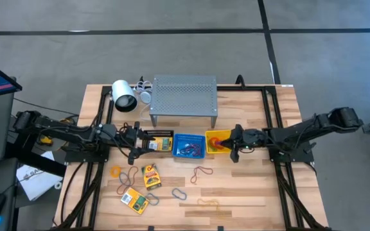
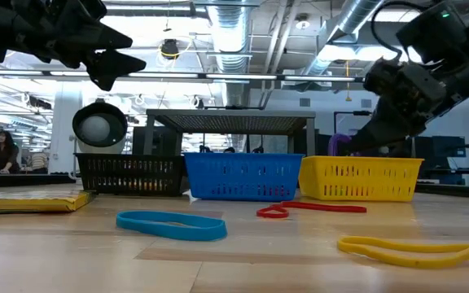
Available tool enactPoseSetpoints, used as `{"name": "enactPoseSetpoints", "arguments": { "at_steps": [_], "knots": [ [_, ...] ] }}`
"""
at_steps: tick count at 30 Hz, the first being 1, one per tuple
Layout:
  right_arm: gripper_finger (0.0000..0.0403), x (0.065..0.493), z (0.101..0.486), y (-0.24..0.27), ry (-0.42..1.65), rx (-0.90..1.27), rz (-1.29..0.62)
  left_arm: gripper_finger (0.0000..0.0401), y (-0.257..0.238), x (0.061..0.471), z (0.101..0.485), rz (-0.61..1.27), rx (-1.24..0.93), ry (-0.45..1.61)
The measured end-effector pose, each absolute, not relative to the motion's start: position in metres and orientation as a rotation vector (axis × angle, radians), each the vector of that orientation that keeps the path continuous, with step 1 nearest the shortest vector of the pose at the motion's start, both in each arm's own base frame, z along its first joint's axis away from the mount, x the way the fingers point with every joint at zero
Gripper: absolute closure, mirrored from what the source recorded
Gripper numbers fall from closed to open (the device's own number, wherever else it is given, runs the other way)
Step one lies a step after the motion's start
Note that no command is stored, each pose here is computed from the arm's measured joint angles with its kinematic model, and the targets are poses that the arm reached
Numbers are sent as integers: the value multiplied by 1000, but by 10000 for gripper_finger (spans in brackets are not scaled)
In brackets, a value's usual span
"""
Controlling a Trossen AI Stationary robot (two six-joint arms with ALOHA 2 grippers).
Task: Pick & Place Office Desk Supplies
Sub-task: Put the purple spiral keychain into the yellow bin
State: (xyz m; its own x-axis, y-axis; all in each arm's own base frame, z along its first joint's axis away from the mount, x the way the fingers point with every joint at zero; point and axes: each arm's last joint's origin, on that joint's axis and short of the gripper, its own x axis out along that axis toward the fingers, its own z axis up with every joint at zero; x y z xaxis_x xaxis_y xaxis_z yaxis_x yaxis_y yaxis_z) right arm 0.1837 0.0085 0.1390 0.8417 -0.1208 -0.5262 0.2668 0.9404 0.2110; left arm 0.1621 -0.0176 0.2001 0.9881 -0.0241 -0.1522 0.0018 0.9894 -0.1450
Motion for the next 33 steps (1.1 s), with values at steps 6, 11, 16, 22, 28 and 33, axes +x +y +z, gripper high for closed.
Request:
{"name": "enactPoseSetpoints", "arguments": {
  "at_steps": [6, 11, 16, 22, 28, 33],
  "knots": [
    [392, 193, 141, 9, 611, 277, -223, 169, -18, 162, 199, -12, -144, 164],
    [373, 199, 146, 10, 686, 282, -243, 169, -18, 162, 199, -12, -144, 166],
    [366, 202, 150, 10, 701, 276, -244, 169, -18, 162, 199, -12, -143, 170],
    [365, 201, 155, 10, 671, 278, -234, 169, -18, 162, 198, -11, -146, 173],
    [343, 199, 159, 10, 654, 282, -231, 169, -18, 162, 198, -11, -146, 173],
    [296, 199, 158, 10, 668, 289, -234, 169, -18, 162, 198, -11, -146, 173]
  ]
}}
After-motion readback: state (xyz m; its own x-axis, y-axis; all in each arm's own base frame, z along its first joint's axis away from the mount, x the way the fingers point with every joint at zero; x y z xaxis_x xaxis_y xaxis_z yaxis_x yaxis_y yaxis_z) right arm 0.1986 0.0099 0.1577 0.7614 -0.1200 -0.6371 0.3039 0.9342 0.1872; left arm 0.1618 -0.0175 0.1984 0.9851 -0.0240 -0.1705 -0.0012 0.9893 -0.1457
